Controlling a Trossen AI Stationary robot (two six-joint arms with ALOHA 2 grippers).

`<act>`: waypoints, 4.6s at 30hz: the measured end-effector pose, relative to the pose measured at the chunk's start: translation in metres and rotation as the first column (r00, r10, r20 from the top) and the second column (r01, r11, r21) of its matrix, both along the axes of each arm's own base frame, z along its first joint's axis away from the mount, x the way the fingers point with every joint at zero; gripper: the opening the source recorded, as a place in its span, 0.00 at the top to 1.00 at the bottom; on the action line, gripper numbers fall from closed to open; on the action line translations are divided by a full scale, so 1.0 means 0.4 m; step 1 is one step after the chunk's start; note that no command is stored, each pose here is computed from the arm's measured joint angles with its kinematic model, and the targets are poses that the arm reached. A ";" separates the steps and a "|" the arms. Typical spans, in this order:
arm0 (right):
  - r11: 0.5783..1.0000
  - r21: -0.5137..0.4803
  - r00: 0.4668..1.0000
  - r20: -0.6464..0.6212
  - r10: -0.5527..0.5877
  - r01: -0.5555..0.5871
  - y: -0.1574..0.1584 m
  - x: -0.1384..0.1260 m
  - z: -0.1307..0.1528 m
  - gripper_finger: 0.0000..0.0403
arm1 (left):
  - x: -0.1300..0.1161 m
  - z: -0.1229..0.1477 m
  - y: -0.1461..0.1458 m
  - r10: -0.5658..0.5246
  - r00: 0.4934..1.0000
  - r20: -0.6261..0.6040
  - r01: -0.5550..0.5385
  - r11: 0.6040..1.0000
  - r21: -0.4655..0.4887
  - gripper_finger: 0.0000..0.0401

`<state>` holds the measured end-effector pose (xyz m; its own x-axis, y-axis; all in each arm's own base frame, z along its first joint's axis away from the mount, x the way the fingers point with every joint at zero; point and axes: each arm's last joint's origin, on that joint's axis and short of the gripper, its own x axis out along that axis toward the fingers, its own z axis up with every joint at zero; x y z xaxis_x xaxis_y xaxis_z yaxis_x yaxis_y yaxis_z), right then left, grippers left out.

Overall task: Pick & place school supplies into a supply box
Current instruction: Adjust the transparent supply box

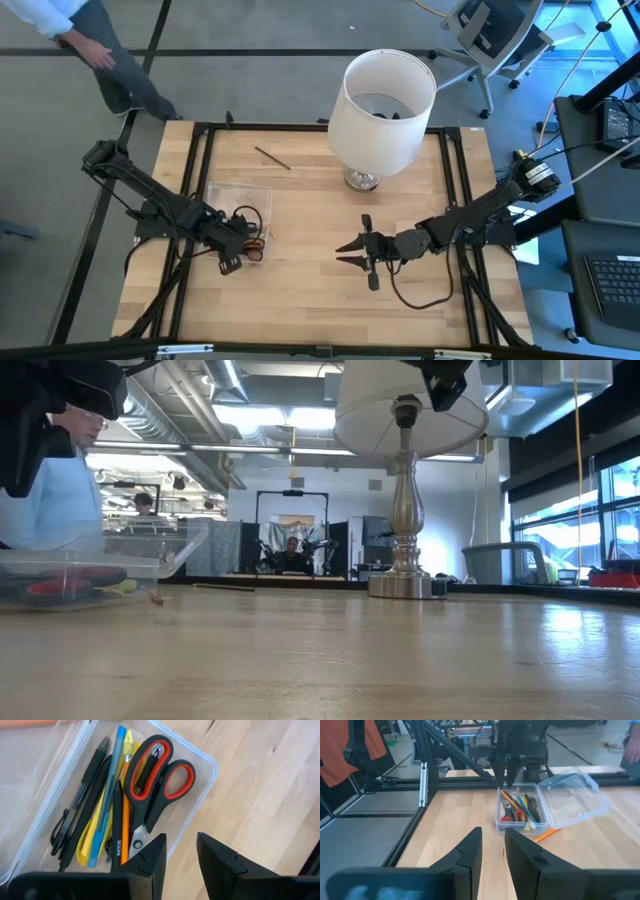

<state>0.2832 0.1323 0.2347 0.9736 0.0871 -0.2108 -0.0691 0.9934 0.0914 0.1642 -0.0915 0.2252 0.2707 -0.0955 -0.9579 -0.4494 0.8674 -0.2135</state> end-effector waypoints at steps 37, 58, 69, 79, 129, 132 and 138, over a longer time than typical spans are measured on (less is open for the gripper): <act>0.966 0.042 0.967 -0.030 -0.254 0.255 0.006 0.202 -0.163 0.59 | 0.001 0.000 0.001 -0.081 0.997 0.016 0.080 0.996 0.042 0.75; 0.931 0.056 0.907 -0.254 -0.336 0.361 -0.065 0.499 -0.315 0.59 | -0.013 0.000 -0.023 -0.079 0.997 -0.005 0.079 0.997 -0.009 0.74; 0.936 0.028 0.900 -0.286 -0.328 0.350 -0.106 0.509 -0.362 0.59 | -0.013 0.000 -0.023 -0.081 0.997 -0.005 0.081 0.997 -0.008 0.75; 0.948 0.000 0.906 -0.293 -0.305 0.320 -0.106 0.510 -0.381 0.59 | -0.013 0.000 -0.023 -0.067 0.998 -0.006 0.066 0.998 -0.010 0.75; 0.956 -0.157 0.767 -0.571 -0.291 0.246 -0.100 0.394 -0.176 0.59 | 0.005 -0.079 -0.022 -0.175 0.984 -0.042 0.180 0.965 0.192 0.99; 0.962 -0.136 0.791 -0.548 -0.273 0.237 -0.089 0.389 -0.145 0.59 | 0.011 -0.096 -0.027 -0.190 0.978 -0.085 0.203 0.959 0.196 1.00; 0.965 -0.127 0.804 -0.534 -0.262 0.230 -0.079 0.379 -0.114 0.59 | 0.021 -0.129 -0.040 -0.216 0.961 -0.170 0.244 0.956 0.163 1.00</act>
